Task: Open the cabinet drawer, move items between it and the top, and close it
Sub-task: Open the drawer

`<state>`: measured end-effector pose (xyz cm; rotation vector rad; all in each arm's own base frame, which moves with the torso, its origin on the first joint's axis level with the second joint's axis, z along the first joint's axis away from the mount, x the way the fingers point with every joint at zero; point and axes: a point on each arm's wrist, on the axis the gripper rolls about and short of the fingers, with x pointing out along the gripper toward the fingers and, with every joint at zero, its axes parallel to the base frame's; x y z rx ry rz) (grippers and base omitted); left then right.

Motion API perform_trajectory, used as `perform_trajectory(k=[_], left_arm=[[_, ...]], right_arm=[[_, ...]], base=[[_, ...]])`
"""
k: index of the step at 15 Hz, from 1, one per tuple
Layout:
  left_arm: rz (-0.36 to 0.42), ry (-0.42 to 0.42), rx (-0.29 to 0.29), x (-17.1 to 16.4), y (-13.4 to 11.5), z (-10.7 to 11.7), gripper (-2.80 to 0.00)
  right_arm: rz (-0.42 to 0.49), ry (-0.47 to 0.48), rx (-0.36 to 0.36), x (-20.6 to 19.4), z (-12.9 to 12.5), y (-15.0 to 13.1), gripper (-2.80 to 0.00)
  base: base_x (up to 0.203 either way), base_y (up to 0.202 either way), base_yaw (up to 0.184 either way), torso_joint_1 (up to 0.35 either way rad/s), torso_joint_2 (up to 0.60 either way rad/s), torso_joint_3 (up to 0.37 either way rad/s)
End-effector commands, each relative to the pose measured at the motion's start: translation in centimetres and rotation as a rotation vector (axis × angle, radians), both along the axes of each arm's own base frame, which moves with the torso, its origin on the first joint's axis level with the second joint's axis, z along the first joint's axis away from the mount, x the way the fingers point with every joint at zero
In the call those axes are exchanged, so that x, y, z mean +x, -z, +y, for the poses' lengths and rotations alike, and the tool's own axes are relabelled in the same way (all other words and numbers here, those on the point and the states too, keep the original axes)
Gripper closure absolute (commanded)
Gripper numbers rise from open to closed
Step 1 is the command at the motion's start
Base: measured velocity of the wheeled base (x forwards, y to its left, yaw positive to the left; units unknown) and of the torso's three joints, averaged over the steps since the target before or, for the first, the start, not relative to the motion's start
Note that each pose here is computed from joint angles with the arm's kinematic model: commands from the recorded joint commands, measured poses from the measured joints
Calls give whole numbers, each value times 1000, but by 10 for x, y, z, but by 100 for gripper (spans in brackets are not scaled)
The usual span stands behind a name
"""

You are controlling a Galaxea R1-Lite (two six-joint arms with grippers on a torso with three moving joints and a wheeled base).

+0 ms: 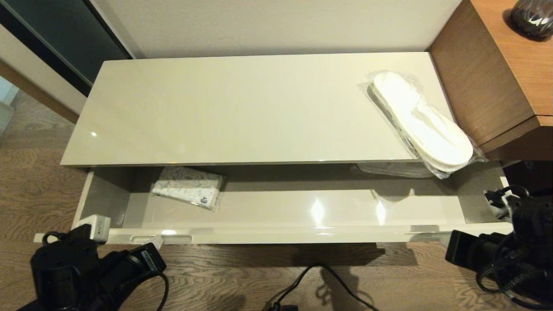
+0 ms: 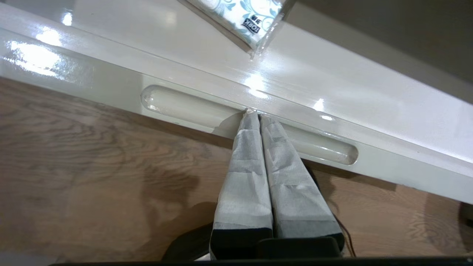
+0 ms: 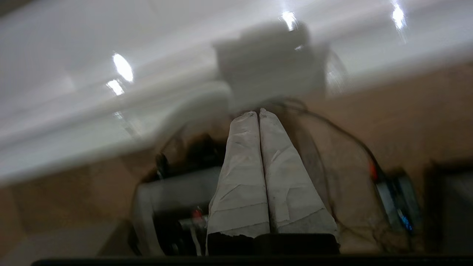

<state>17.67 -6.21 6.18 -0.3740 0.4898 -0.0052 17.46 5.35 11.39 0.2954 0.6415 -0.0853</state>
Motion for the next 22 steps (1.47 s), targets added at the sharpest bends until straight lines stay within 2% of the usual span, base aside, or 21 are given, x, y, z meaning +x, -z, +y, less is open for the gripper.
perform_trajectory(k=[1,5,8,10,11,12,20,22], left_arm=[[-96,8,-20,-7,-18,2,0],[-225,27,19,-30,-51,11,0],[-224,38,30,-51,-74,19,0],[-166,53,22,-70,-91,26,0],[-162,50,-15,-75,-102,28,0],[-164,43,-46,-76,-106,29,0],[-210,9,-60,-73,-119,32,0],[-231,14,-69,-76,-124,33,0]], right_arm=[[-118,-5,43,-29,-9,-31,0],[-145,-28,62,-75,-25,-70,0],[-152,-44,48,-85,-28,-82,0],[-157,-44,43,-84,-28,-84,0],[-157,-49,34,-85,-28,-84,0],[-155,-48,30,-84,-27,-84,0],[-187,-42,38,-82,-27,-92,0],[-224,-58,46,-88,-29,-102,0]], base=[[0,0,0,0,0,0],[0,0,0,0,0,0],[0,0,0,0,0,0],[0,0,0,0,0,0],[0,0,0,0,0,0],[0,0,0,0,0,0],[0,0,0,0,0,0],[0,0,0,0,0,0]])
